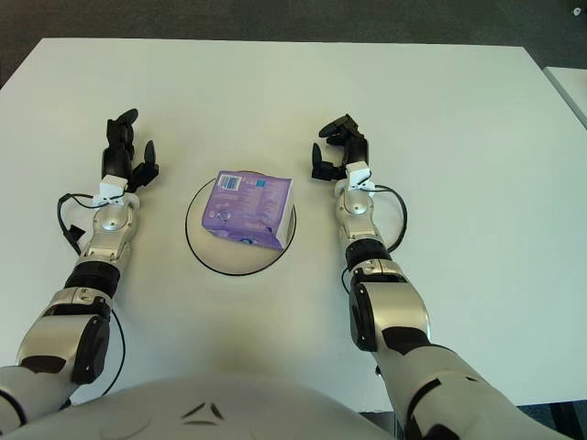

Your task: Put the tissue paper into the plate.

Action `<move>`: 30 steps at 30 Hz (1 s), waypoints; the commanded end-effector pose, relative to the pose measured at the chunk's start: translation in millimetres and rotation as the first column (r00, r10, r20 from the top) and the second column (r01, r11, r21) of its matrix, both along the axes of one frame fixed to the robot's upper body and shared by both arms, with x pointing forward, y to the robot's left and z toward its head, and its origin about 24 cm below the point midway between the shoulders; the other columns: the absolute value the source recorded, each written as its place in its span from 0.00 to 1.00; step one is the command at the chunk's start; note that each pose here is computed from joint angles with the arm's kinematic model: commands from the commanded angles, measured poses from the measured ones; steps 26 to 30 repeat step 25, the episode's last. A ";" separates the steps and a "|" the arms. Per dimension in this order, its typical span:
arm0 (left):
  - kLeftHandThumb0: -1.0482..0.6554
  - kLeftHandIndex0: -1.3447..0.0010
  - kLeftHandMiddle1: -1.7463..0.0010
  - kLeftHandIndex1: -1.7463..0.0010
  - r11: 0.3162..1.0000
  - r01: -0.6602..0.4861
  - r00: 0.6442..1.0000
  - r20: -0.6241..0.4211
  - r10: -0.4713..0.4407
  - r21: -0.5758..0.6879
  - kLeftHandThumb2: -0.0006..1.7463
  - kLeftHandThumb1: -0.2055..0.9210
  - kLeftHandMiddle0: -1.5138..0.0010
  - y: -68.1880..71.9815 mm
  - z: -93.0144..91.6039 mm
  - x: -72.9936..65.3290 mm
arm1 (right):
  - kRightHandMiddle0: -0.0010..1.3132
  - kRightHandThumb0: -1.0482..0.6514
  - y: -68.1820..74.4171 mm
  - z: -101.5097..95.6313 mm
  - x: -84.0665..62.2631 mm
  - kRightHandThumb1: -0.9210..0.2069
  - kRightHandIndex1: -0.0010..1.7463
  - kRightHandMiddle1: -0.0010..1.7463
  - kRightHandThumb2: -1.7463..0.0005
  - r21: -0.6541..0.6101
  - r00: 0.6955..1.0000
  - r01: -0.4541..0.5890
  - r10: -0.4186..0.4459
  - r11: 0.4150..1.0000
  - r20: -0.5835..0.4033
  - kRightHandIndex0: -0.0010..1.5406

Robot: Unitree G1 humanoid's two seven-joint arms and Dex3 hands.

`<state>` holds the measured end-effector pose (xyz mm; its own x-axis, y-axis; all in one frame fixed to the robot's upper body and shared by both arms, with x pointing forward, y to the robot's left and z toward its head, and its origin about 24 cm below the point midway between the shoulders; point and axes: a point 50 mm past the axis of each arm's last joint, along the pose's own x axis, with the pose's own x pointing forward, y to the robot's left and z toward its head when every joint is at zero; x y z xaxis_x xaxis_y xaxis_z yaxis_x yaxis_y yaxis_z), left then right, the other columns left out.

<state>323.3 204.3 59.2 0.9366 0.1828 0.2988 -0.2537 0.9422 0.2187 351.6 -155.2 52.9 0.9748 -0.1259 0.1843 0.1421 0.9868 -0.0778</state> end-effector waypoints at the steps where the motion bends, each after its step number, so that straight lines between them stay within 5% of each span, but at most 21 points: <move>1: 0.21 1.00 1.00 0.61 0.999 -0.028 0.979 -0.203 0.020 -0.037 0.43 1.00 0.84 -3.6 -58.8 -32.0 | 0.39 0.61 -2.5 -127.7 -83.0 0.65 1.00 0.94 0.18 0.002 0.819 0.059 -0.047 0.998 -0.572 0.47; 25: 0.20 1.00 0.98 0.49 1.000 0.012 0.992 -0.129 -0.011 0.012 0.41 1.00 0.78 -0.9 -54.2 -54.9 | 0.43 0.61 22.1 -107.2 -72.9 0.66 1.00 0.90 0.19 0.145 0.908 -0.048 0.104 0.988 -0.405 0.48; 30: 0.20 1.00 0.98 0.49 1.000 0.012 0.992 -0.129 -0.011 0.012 0.41 1.00 0.78 -0.9 -54.2 -54.9 | 0.43 0.61 22.1 -107.2 -72.9 0.66 1.00 0.90 0.19 0.145 0.908 -0.048 0.104 0.988 -0.405 0.48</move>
